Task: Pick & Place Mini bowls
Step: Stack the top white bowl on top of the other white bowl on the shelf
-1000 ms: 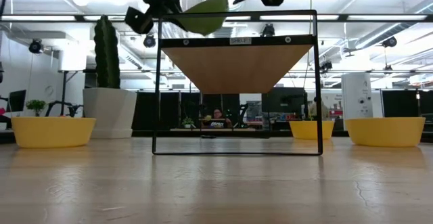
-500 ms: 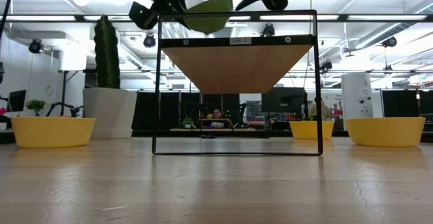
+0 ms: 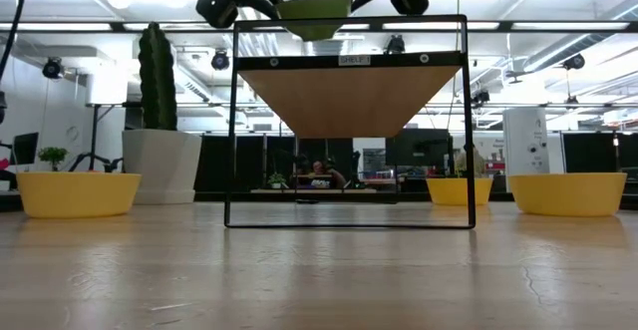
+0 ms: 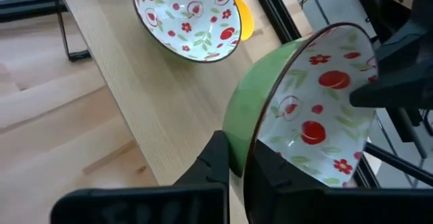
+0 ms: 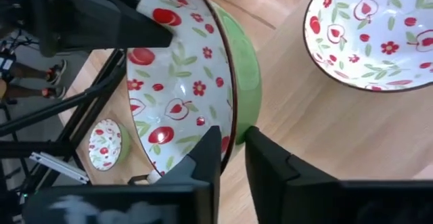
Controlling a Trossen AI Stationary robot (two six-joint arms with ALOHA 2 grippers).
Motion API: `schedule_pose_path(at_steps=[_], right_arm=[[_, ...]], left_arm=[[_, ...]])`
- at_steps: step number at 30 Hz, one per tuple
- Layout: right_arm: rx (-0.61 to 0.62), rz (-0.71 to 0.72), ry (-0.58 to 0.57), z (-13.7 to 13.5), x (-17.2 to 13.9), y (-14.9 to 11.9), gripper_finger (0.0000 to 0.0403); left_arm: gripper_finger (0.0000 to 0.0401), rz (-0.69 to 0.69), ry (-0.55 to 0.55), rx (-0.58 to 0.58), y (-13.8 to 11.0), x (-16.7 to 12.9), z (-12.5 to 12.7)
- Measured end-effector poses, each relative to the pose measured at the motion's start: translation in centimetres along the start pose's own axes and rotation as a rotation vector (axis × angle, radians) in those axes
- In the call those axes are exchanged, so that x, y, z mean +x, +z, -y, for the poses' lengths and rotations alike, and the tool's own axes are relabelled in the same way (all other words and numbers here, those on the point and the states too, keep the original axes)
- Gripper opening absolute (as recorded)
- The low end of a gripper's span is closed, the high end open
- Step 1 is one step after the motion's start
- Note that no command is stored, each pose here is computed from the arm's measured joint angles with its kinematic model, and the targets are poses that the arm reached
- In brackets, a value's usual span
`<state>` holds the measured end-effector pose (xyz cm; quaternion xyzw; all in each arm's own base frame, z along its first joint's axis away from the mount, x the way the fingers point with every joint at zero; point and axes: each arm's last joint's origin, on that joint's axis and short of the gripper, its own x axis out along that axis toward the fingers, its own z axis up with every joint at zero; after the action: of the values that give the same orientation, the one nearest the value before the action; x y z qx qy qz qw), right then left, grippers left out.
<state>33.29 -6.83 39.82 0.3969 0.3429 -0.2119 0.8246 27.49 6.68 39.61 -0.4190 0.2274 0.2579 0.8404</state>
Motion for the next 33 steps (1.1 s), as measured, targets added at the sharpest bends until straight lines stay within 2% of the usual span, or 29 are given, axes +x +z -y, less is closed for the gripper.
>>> schedule_pose_path(at_steps=[4,14,26,33], right_arm=[[-0.01,-0.004,-0.002,0.1,0.0,0.1,0.0024],[-0.001,-0.035,-0.022,1.2,-0.1,0.5,0.0009],[0.022,-0.003,-0.02,2.7,-1.4,1.8,0.0008],[0.045,-0.012,0.005,4.0,-2.2,2.7,0.0008]], left_arm=[[0.0027,-0.001,0.0,0.002,0.0,-0.1,0.0],[0.0088,0.058,-0.061,0.05,0.5,-0.4,0.7],[0.0092,0.122,-0.054,0.069,0.9,-0.6,1.0],[0.0092,0.205,-0.084,0.083,1.6,-0.7,1.4]])
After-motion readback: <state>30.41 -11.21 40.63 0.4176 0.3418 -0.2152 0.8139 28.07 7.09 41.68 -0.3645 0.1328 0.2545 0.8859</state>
